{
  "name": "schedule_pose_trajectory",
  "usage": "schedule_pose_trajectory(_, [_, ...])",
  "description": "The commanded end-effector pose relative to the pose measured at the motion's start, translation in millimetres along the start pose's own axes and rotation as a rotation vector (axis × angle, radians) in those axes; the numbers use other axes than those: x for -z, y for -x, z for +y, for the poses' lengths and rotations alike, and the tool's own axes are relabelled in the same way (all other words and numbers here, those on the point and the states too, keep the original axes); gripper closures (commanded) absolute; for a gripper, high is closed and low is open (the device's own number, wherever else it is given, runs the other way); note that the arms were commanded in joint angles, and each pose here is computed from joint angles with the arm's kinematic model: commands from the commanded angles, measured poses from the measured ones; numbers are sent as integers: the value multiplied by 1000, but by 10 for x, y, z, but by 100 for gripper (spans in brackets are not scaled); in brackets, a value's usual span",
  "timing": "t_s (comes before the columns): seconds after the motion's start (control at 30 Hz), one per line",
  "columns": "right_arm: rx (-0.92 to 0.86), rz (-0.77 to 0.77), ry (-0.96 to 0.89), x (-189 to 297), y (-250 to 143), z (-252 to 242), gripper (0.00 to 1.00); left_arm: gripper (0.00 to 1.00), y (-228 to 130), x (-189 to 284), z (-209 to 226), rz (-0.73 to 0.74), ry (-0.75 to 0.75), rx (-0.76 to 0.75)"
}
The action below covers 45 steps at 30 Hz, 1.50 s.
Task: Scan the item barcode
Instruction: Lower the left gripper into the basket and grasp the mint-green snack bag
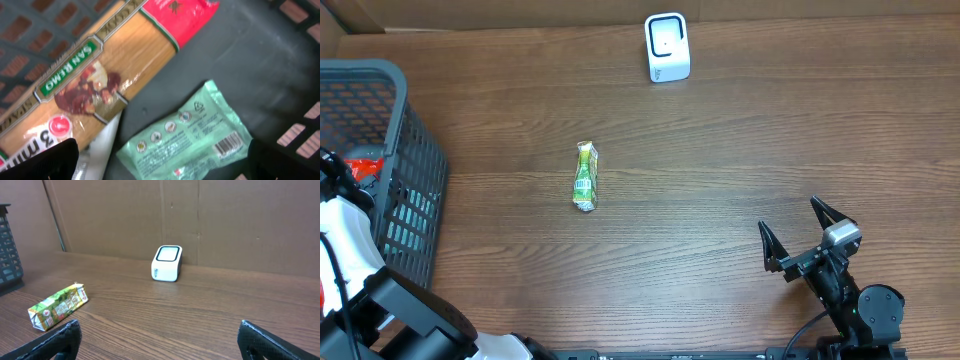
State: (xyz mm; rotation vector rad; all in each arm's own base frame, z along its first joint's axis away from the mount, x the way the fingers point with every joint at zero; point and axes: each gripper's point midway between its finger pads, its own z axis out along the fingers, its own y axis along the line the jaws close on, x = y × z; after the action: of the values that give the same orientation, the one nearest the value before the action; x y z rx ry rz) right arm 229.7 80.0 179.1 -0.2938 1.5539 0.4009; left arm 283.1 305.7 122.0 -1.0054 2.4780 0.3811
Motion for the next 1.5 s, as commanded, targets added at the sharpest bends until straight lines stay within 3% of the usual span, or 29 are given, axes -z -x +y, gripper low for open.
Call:
schedule_pose_trajectory(0.0, [0,0,2,-2,-28,4,0,0,-311,-317,-183,104,-67,-47])
schedule_pose_trajectory(0.5, [0,0,2,-2,-28,4,0,1,-881,-1066,-335,322,-114,-21])
schedule_pose_trajectory(0.53, [0,0,2,-2,-28,4,0,4,-886,-1079,-338,323,-115,-20])
schedule_pose_trajectory(0.63, [0,0,2,-2,-28,4,0,22,-890,-1086,-339,324,-115,-21])
schedule_pose_trajectory(0.77, [0,0,2,-2,-28,4,0,58,-903,-1081,-341,329,-115,-21])
schedule_pose_trajectory(0.8, [1,0,2,-2,-27,3,0,81,-903,-1081,-342,329,-115,-22])
schedule_pose_trajectory(0.83, [0,0,2,-2,-28,4,0,94,-903,-1081,-340,329,-114,-22])
schedule_pose_trajectory(1.1, [1,0,2,-2,-27,3,0,96,-666,-983,-326,302,-108,18])
schedule_pose_trajectory(1.27, [0,0,2,-2,-28,4,0,96,-27,-668,-299,210,-114,31])
schedule_pose_trajectory(1.3, [1,0,2,-2,-27,3,0,96,241,-486,-276,169,-114,32])
schedule_pose_trajectory(1.47, [1,0,2,-2,-27,4,0,96,734,-11,-220,90,-112,68])
